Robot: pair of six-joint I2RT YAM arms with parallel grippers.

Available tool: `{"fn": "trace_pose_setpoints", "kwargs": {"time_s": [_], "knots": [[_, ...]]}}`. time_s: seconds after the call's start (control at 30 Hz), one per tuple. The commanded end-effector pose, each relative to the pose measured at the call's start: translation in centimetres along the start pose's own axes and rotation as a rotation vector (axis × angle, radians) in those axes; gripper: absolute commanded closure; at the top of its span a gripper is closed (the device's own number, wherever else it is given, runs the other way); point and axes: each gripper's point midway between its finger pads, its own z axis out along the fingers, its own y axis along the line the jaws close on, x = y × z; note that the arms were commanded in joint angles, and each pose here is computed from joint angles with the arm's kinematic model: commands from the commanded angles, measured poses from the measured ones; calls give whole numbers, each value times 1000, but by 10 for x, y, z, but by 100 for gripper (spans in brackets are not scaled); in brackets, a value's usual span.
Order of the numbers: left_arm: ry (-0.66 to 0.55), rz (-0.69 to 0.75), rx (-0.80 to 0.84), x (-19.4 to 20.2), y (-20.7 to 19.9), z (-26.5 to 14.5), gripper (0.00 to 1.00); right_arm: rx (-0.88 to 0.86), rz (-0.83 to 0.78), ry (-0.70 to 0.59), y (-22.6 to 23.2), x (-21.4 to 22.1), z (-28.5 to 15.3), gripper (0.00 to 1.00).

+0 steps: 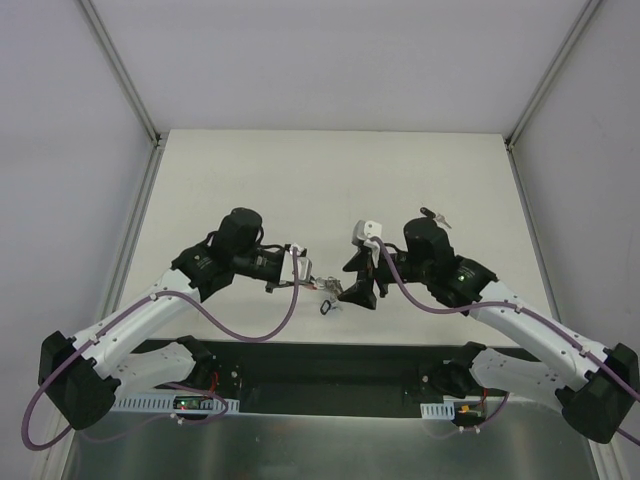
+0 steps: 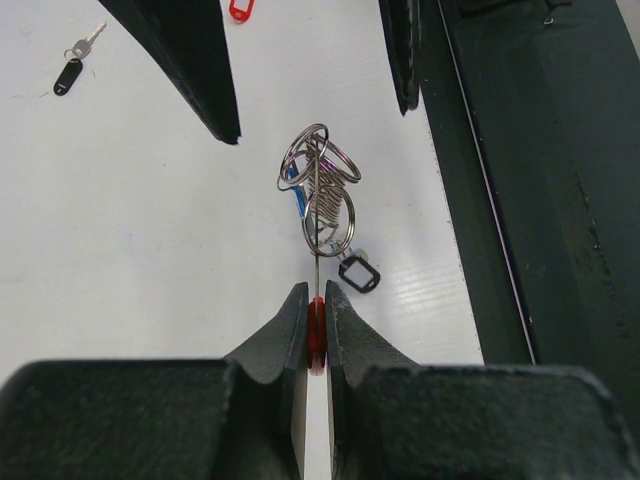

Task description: Put the keys on the keyring

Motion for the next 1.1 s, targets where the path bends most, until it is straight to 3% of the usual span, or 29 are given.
{"fn": "trace_pose_setpoints", "kwargs": {"time_s": [0.0,0.37,0.47,0.57,0.6,0.7,0.8,0.97,1.07], "knots": [[-93,158,10,-38,11,-3,100,-10,-22,-50,-3,4,12,28],[-166,223,40,-55,3,-5,100,57,-64,-164,-19,-1,22,31],[-192,242,27,-59,5,-4,100,27,-59,-161,-16,-1,26,35],[-215,267,-2,-64,9,-6,100,13,-68,-158,-13,-1,28,54],[-213,271,-17,-64,10,-7,100,21,-69,-148,-14,1,27,69],[-191,255,-66,-57,12,-10,84,88,-110,-117,-20,1,19,88],[-168,200,-131,-49,15,-14,68,188,-171,-65,-30,2,8,99],[-168,80,-223,-46,13,-25,46,319,-268,20,-39,8,0,99],[-197,81,-213,-51,5,-27,43,361,-295,81,-42,12,1,99]]}}
